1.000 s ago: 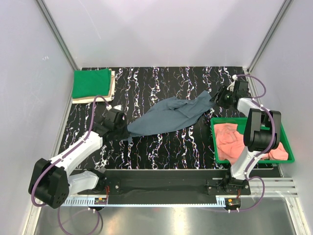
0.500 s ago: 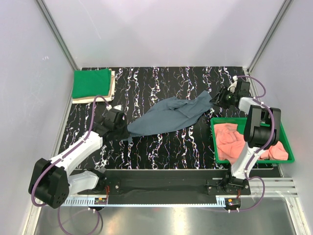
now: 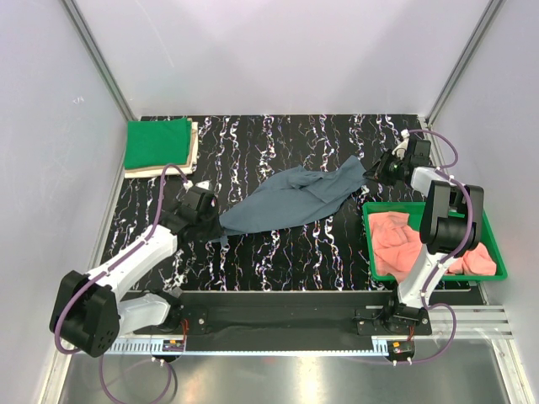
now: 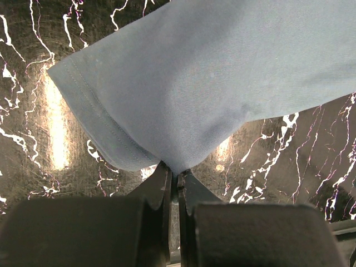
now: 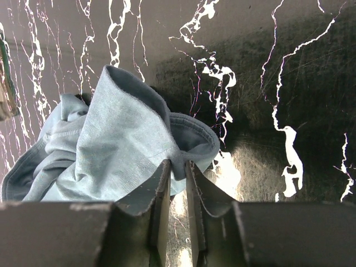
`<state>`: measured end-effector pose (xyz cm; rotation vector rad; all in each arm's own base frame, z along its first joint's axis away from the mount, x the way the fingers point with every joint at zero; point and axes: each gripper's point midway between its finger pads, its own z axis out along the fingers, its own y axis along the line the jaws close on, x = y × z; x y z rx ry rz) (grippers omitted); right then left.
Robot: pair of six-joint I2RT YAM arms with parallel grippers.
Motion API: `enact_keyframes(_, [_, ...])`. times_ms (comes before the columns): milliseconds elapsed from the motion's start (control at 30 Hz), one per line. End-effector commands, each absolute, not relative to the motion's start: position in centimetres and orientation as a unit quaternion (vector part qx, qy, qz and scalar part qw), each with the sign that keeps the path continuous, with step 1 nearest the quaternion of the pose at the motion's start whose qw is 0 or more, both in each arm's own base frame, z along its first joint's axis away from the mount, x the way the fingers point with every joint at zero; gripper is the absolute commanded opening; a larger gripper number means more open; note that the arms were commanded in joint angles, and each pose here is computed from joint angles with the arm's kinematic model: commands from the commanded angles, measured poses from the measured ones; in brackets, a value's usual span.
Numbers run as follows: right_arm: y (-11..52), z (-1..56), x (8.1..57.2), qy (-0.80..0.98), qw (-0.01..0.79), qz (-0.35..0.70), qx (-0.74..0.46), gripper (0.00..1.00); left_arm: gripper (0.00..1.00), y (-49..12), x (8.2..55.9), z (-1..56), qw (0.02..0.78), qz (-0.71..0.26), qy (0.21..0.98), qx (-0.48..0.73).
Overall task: Fold and stack the t-shirts
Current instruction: Flatten the tshirt out
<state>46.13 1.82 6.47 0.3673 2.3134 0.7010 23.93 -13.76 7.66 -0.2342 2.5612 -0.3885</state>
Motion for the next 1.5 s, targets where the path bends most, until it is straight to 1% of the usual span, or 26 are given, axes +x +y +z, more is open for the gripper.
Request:
enact_keyframes(0, [1.9, 9.1, 47.5, 0.876, 0.378, 0.276, 0.122, 0.23, 0.00, -14.7, 25.4, 9.1, 0.290, -0.165, 0.939, -0.079])
enact_keyframes(67, [1.9, 9.1, 47.4, 0.876, 0.376, 0.276, 0.125, 0.24, 0.00, -14.7, 25.4, 9.1, 0.290, -0.165, 0.939, -0.080])
enact_keyframes(167, [1.7, 9.3, 47.5, 0.876, 0.379, 0.269, 0.129, 0.31, 0.00, -14.7, 25.3, 9.0, 0.289, -0.165, 0.940, -0.079])
enact_keyframes(300, [1.6, 9.7, 47.5, 0.874, 0.382, 0.269, 0.132, 0.33, 0.00, -14.7, 25.3, 9.1, 0.290, -0.166, 0.939, -0.079])
enact_keyframes(400, [1.7, 9.9, 47.5, 0.874, 0.382, 0.270, 0.133, 0.32, 0.00, -14.7, 25.4, 9.1, 0.290, -0.166, 0.939, -0.080])
enact_keyframes(500, [1.9, 10.0, 47.4, 0.873, 0.381, 0.277, 0.131, 0.27, 0.00, -14.7, 25.3, 8.9, 0.289, -0.165, 0.940, -0.081])
enact_keyframes(700, [2.2, 10.0, 47.4, 0.871, 0.378, 0.285, 0.129, 0.27, 0.00, -14.7, 25.4, 8.9, 0.288, -0.165, 0.940, -0.080])
enact_keyframes(1000, [2.5, 10.6, 47.3, 0.868, 0.379, 0.295, 0.128, 0.31, 0.00, -14.7, 25.4, 8.7, 0.287, -0.164, 0.940, -0.080])
enact_keyframes(1367, [2.8, 10.9, 47.4, 0.864, 0.377, 0.307, 0.129, 0.29, 0.00, -14.8, 25.5, 8.8, 0.288, -0.166, 0.940, -0.080])
enact_keyframes(1467, [2.8, 11.1, 47.4, 0.864, 0.378, 0.306, 0.133, 0.33, 0.00, -14.8, 25.4, 8.8, 0.288, -0.166, 0.940, -0.080])
